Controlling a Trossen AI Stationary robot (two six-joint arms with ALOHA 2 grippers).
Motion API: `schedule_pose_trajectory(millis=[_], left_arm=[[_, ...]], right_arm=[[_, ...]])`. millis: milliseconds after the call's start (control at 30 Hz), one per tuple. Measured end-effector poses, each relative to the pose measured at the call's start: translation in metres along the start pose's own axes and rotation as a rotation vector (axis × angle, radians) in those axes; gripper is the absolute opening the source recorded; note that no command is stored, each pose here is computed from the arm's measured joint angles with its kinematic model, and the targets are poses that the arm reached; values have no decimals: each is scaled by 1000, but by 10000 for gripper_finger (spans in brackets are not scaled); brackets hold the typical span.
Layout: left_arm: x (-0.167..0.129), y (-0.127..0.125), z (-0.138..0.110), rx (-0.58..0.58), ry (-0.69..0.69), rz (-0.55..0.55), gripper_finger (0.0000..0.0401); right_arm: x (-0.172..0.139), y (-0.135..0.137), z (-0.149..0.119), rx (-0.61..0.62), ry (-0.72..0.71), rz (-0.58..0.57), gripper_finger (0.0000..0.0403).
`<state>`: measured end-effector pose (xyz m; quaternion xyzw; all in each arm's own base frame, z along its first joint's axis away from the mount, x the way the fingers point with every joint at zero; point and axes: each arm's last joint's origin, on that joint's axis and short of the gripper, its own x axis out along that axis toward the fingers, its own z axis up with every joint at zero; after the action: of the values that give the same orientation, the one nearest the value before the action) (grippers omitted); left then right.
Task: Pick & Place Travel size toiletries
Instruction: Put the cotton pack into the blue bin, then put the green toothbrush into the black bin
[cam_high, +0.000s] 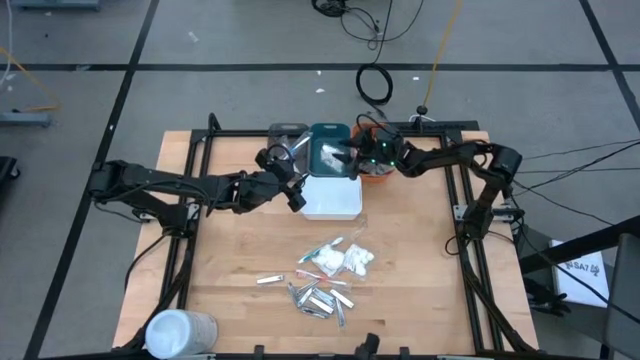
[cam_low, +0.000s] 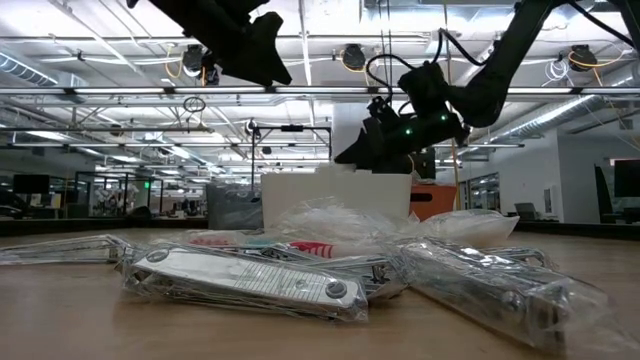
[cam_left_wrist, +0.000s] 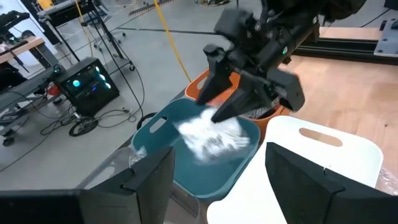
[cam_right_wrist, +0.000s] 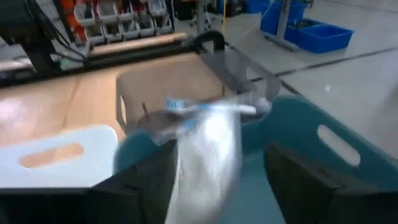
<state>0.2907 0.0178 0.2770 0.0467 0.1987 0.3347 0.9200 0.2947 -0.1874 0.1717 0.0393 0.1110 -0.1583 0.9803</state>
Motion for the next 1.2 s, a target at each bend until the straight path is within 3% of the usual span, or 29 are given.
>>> schedule_pose_trajectory(millis=[333,567,733,900,1033,1200], left_arm=[[0,-1,-1,-2,5,-16,255],[-2,-10,-12,-61,131,-270,255],[-5,-22,-25,-157,275,-358,255],[-1,-53,-48,-84,369,-413,255],[5,-82,-74,-31,467,-506,255],[7,-108,-105,29,580,-525,255]], right_arm=[[-13,0,23,-30,-56,-21,305],[-45,31,61,-59,-92,248,304],[-71,63,77,-61,-49,450,298],[-92,96,84,-69,-5,642,298],[-103,115,80,-30,89,706,298],[-113,131,67,-41,119,770,298]])
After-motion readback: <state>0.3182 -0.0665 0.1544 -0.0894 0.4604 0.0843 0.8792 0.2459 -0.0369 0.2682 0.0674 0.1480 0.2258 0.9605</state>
